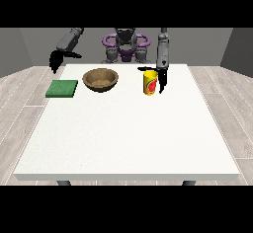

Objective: Pick the cup and pour the ball into the bowl, then pick the bowl and place it on the pad

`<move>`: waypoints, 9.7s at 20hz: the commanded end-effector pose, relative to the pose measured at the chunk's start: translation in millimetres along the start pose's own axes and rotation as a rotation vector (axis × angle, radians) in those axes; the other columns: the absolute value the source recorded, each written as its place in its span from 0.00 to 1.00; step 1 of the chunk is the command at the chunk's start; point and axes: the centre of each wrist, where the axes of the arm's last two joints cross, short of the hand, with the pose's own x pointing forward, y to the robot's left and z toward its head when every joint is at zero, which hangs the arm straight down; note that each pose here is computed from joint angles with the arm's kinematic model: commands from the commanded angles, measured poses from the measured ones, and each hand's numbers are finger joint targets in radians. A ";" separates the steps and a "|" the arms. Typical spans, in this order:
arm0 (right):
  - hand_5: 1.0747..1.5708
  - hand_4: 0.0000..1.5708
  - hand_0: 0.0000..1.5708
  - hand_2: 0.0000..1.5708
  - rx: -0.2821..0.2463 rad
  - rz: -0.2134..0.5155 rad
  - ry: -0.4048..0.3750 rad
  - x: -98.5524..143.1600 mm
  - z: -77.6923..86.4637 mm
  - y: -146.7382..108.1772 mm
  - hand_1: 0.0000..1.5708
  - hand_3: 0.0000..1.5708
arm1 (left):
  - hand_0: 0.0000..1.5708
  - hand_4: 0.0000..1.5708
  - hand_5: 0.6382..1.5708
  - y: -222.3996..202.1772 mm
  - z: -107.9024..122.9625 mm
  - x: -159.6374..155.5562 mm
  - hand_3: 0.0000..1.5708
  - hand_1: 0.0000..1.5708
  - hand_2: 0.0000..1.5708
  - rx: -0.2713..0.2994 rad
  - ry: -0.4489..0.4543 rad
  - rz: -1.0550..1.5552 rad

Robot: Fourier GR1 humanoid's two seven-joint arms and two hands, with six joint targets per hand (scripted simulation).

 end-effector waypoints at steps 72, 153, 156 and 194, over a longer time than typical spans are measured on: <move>0.89 0.00 0.00 0.00 -0.146 0.006 0.245 -34.5 7.4 -83.3 0.00 0.12 | 0.98 0.76 0.88 -240.3 -28.8 140.2 1.00 0.98 1.00 -0.620 -0.684 -1.865; 0.96 0.65 1.00 1.00 -0.227 0.063 0.739 -118.3 48.4 48.0 1.00 1.00 | 0.00 0.00 1.00 -22.5 -49.3 74.3 0.00 0.00 0.00 -0.203 0.124 -0.192; 0.97 0.65 1.00 1.00 -0.236 0.093 0.755 -113.6 30.1 64.9 1.00 1.00 | 0.00 0.00 1.00 1.0 -28.9 52.6 0.00 0.00 0.00 -0.171 0.162 -0.193; 1.00 0.66 1.00 1.00 -0.378 0.037 0.361 45.4 -11.0 -170.6 1.00 0.00 | 0.00 0.00 0.99 -44.1 -53.7 144.4 0.00 0.00 0.00 -0.112 -0.269 -0.242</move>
